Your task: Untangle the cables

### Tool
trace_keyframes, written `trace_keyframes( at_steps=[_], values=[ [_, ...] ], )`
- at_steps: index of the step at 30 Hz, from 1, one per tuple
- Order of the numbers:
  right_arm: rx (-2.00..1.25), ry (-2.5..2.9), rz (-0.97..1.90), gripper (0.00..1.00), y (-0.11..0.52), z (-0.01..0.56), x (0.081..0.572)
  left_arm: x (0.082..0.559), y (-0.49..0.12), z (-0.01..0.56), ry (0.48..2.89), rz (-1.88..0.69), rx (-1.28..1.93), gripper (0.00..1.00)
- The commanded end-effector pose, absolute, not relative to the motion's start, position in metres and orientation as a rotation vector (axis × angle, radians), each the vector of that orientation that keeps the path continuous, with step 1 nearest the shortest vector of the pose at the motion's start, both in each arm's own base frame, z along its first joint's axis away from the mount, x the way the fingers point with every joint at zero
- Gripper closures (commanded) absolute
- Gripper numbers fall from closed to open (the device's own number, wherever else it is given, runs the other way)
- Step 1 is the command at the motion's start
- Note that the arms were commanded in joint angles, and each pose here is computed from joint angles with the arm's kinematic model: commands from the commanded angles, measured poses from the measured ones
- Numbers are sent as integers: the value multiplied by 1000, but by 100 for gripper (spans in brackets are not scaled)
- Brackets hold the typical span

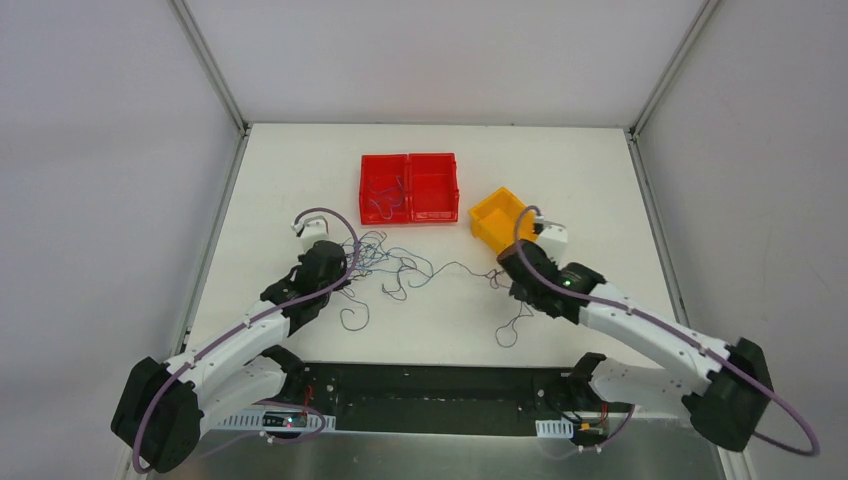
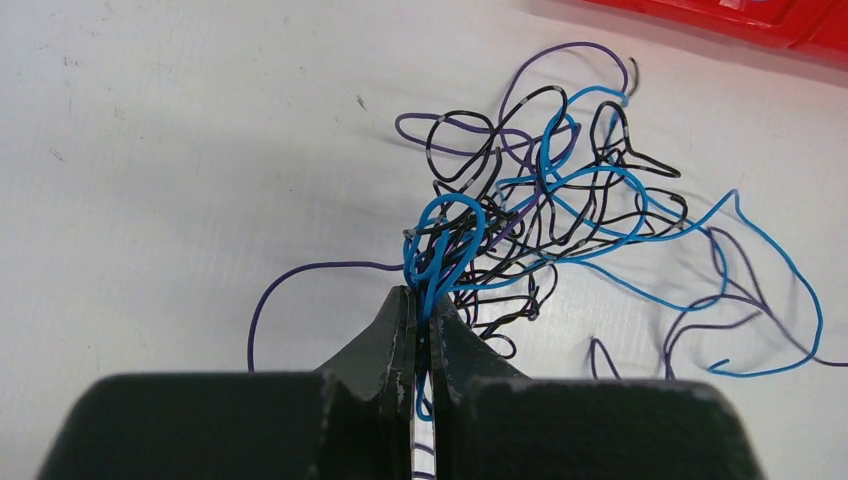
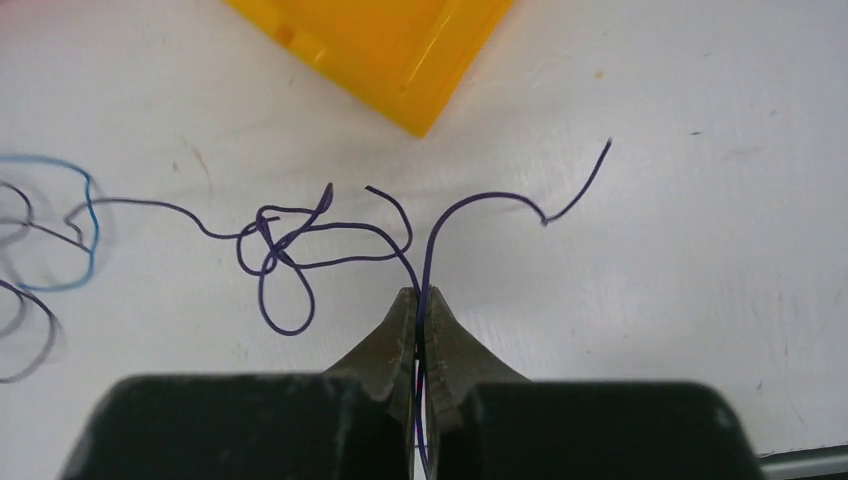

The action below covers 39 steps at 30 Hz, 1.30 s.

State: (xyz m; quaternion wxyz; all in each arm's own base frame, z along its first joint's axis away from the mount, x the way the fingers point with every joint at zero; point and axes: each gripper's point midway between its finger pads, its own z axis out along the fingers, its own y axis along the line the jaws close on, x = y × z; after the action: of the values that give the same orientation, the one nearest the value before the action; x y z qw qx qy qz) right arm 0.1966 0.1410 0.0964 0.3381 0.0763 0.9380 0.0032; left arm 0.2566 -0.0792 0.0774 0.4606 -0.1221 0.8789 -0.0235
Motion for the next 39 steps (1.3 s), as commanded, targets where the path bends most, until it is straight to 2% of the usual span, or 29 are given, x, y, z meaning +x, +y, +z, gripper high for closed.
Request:
trace_keyframes(
  at_steps=[1,6,10,14,15,18,24,26,32,39],
  values=[
    [445,2296,-12,100,88,123,206,261,-75,84,2118,-56,-326,100],
    [581,2165,-5,100,47,154,214,261,-76,83,2125,-57,-320,100],
    [600,2111,-128,100,20,175,221,262,-75,82,2127,-47,-324,100],
    [592,2068,-95,100,19,197,228,262,-75,81,2132,-43,-322,100],
    [571,2066,-54,100,25,201,231,262,-77,80,2137,-50,-315,97],
    [428,2110,175,100,64,208,235,262,-87,81,2164,-94,-260,76],
    [154,2250,536,100,131,213,222,261,-112,99,2180,-243,-168,41],
    [106,2254,606,100,141,221,218,260,-121,109,2166,-307,-154,33],
    [-33,2326,771,100,166,244,197,256,-149,144,2096,-411,-27,18],
    [-78,2335,841,100,175,262,190,265,-172,175,2043,-387,100,15]
  ],
)
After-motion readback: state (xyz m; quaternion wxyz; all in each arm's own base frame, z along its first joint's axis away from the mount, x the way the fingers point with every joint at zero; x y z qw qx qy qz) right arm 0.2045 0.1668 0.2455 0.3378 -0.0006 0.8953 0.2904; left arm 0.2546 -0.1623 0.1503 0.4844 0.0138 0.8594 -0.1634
